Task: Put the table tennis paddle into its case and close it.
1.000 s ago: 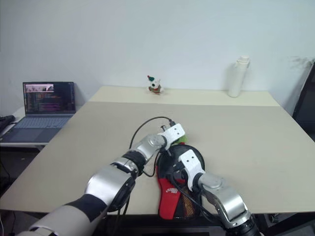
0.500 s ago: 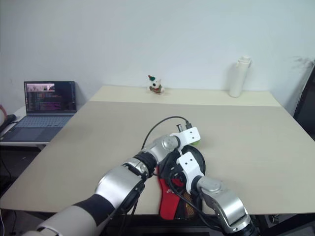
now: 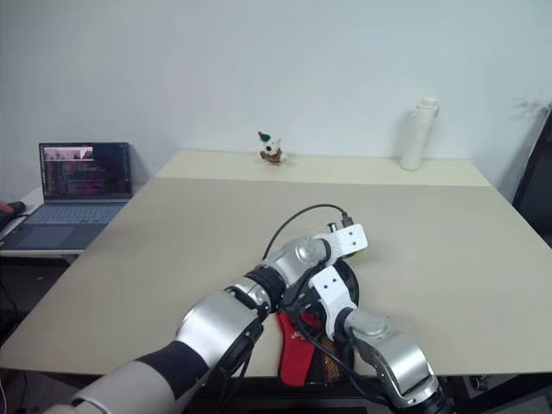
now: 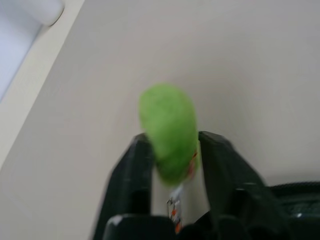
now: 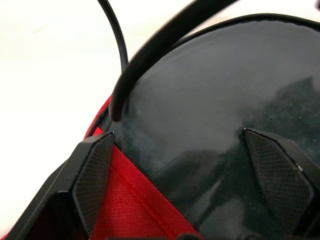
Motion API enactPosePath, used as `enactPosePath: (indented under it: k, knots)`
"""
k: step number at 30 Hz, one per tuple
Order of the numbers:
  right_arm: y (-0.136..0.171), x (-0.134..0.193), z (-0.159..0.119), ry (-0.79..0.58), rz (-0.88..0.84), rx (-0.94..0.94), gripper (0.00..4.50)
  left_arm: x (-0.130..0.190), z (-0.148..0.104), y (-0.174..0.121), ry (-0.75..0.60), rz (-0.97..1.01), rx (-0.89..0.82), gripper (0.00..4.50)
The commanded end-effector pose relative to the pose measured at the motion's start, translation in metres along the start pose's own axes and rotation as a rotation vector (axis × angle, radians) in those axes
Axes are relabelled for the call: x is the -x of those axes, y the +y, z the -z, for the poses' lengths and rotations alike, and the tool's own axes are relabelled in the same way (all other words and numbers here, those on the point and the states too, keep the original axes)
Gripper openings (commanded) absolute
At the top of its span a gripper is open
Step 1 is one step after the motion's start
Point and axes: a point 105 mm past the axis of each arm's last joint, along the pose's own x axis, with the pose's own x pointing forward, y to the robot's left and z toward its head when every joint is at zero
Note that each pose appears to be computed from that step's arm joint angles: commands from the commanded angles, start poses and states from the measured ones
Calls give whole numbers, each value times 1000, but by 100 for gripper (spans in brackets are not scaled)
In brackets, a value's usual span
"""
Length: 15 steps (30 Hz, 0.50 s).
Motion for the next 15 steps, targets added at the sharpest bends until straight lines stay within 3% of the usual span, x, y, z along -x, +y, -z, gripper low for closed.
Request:
enactPosePath:
  k: [1,7,15]
  knots:
    - [1,-6,32,130,-23,-58,450,3,-25,5,-121,40,48,250]
    - [-13,-3,21,97,9,-50,450,15,-30,31,-210,-16,131,250]
    - [-31,34,-11,-3,57,-50,450,66,10,109,-245,-260,278,250]
